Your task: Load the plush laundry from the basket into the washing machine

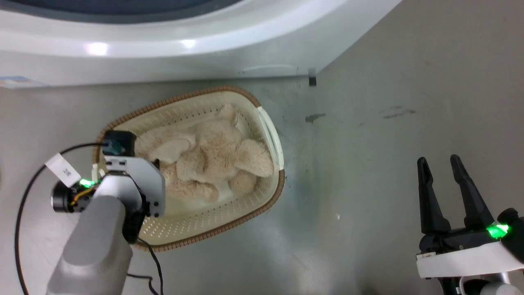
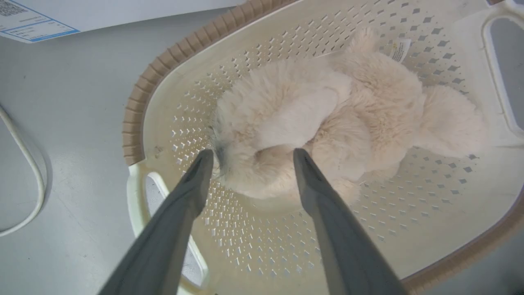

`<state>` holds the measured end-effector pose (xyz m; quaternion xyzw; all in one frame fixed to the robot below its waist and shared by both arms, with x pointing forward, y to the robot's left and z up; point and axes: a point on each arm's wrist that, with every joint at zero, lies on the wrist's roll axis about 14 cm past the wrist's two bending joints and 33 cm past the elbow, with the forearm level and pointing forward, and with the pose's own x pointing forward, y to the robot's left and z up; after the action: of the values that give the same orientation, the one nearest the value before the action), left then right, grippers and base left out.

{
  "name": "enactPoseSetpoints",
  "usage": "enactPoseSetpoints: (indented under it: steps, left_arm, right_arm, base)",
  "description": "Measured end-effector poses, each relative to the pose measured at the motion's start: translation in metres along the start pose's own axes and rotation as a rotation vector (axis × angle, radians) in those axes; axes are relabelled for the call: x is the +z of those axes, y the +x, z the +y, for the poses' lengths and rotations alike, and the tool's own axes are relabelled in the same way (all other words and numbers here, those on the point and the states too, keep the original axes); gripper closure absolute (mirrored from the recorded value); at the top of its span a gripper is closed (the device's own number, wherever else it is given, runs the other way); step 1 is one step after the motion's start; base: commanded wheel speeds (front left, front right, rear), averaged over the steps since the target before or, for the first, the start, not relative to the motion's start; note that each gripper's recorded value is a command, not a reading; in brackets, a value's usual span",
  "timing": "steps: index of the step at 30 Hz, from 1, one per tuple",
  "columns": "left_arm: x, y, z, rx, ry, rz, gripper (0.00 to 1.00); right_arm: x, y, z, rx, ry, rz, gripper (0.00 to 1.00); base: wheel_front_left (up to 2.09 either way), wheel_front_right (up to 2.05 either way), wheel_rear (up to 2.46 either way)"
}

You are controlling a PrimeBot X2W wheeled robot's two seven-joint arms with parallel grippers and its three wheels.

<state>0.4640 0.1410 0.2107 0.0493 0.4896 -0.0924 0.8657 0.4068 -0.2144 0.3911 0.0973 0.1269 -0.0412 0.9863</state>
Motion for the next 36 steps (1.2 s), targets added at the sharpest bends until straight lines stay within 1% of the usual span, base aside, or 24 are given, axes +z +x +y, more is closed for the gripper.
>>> enactPoseSetpoints:
  steps: [12, 20, 21, 22, 23, 28, 36]
  left_arm:
    - [-0.023, 0.041, 0.008, -0.001, -0.014, 0.097, 0.0]
    - [-0.029, 0.068, 0.0, -0.043, -0.03, 0.137, 0.0]
    - [-0.031, 0.074, -0.002, -0.05, -0.034, 0.149, 0.12]
    - [-0.031, 0.074, -0.002, -0.05, -0.034, 0.149, 0.59]
    - [-0.031, 0.078, -0.003, -0.055, -0.037, 0.151, 1.0]
    - [-0.035, 0.094, -0.011, -0.081, -0.054, 0.181, 1.0]
    - [-0.036, 0.101, -0.008, -0.087, -0.071, 0.199, 1.0]
  right_arm:
    - [-0.032, 0.01, -0.009, -0.029, 0.024, 0.065, 0.0]
    - [-0.048, 0.014, -0.015, -0.052, 0.038, 0.096, 0.0]
    - [-0.053, 0.014, -0.017, -0.057, 0.038, 0.106, 0.0]
    - [-0.053, 0.014, -0.017, -0.057, 0.038, 0.106, 0.0]
    - [-0.055, 0.015, -0.018, -0.06, 0.04, 0.11, 0.0]
    - [-0.063, 0.02, -0.02, -0.068, 0.055, 0.115, 0.0]
    - [-0.066, 0.03, -0.017, -0.06, 0.08, 0.095, 0.0]
  base:
    - [0.0, 0.0, 0.0]
    - [0.0, 0.0, 0.0]
    - [0.0, 0.0, 0.0]
    - [0.0, 0.0, 0.0]
    - [0.0, 0.0, 0.0]
    - [0.0, 0.0, 0.0]
    - [0.0, 0.0, 0.0]
